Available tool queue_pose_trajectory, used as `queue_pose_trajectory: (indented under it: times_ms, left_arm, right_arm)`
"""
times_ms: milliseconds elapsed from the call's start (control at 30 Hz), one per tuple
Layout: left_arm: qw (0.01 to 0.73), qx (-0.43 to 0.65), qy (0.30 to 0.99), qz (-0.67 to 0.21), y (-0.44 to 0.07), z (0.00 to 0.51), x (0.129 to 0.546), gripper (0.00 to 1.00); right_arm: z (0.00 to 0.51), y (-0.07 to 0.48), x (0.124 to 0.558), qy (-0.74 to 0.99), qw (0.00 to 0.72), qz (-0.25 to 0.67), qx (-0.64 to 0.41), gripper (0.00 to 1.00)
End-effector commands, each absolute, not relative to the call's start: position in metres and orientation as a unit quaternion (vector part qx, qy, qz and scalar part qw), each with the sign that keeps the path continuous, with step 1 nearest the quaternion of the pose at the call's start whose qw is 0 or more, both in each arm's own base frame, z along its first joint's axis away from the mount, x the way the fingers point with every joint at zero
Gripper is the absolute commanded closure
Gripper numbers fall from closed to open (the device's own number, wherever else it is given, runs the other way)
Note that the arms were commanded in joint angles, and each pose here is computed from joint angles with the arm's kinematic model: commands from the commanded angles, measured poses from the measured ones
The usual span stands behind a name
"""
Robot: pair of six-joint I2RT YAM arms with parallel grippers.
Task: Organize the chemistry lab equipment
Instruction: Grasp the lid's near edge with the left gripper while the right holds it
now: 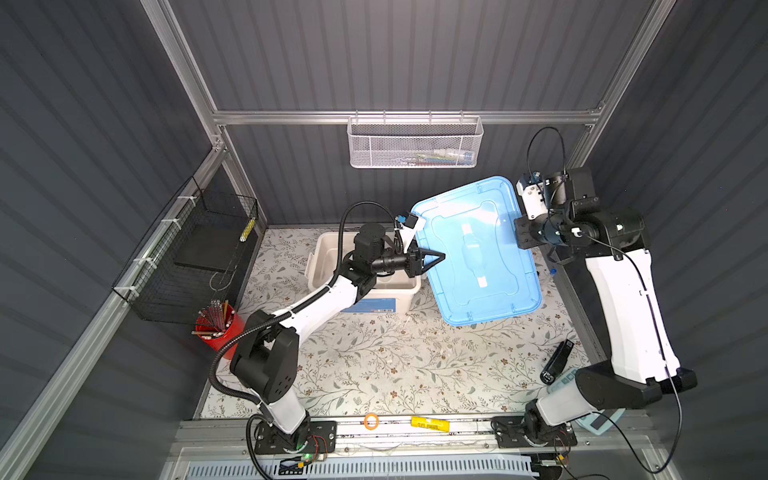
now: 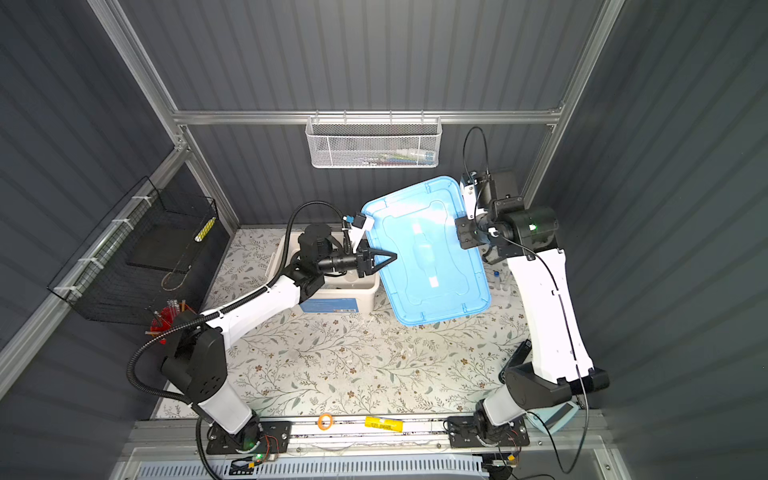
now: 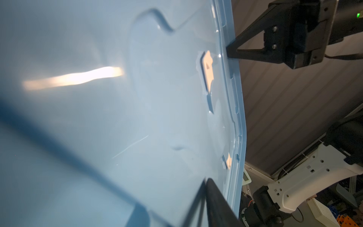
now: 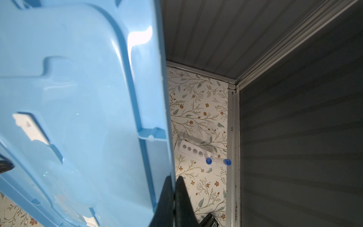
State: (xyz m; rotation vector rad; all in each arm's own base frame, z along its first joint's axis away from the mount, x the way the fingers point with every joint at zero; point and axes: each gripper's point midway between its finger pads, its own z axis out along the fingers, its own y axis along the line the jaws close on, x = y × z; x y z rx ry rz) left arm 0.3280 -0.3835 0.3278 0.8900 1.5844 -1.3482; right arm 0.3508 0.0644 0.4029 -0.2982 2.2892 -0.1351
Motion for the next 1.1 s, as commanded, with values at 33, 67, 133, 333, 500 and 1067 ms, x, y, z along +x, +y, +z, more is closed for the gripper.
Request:
queue_pose_trajectory:
  times_ms: [33, 67, 133, 333, 500, 1067]
  left_arm:
    - [0.455, 0.374, 0.613, -0.526, -0.378, 0.351, 0.318, 0.68]
    - [0.457, 0.375, 0.613, -0.524, -0.377, 0.352, 0.317, 0.72]
    - [0.464, 0.373, 0.613, -0.52, -0.375, 0.356, 0.316, 0.78]
    - [0.489, 0.373, 0.612, -0.498, -0.365, 0.369, 0.315, 0.92]
    - [0.513, 0.375, 0.628, -0.45, -0.355, 0.373, 0.32, 0.93]
    - [0.643, 0.401, 0.639, -0.132, -0.274, 0.45, 0.341, 0.93]
  right_arm:
    - [0.403, 0.074, 0.356, 0.902, 0.416, -0.032, -0.111, 0.97]
    - [0.402, 0.074, 0.357, 0.902, 0.416, -0.031, -0.11, 0.95]
    - [0.399, 0.075, 0.359, 0.903, 0.415, -0.03, -0.109, 0.89]
    - [0.397, 0.078, 0.362, 0.902, 0.419, -0.022, -0.105, 0.73]
    - [0.403, 0.073, 0.359, 0.898, 0.428, -0.027, -0.095, 0.58]
    - [0.452, 0.096, 0.328, 0.855, 0.499, 0.121, -0.066, 0.35]
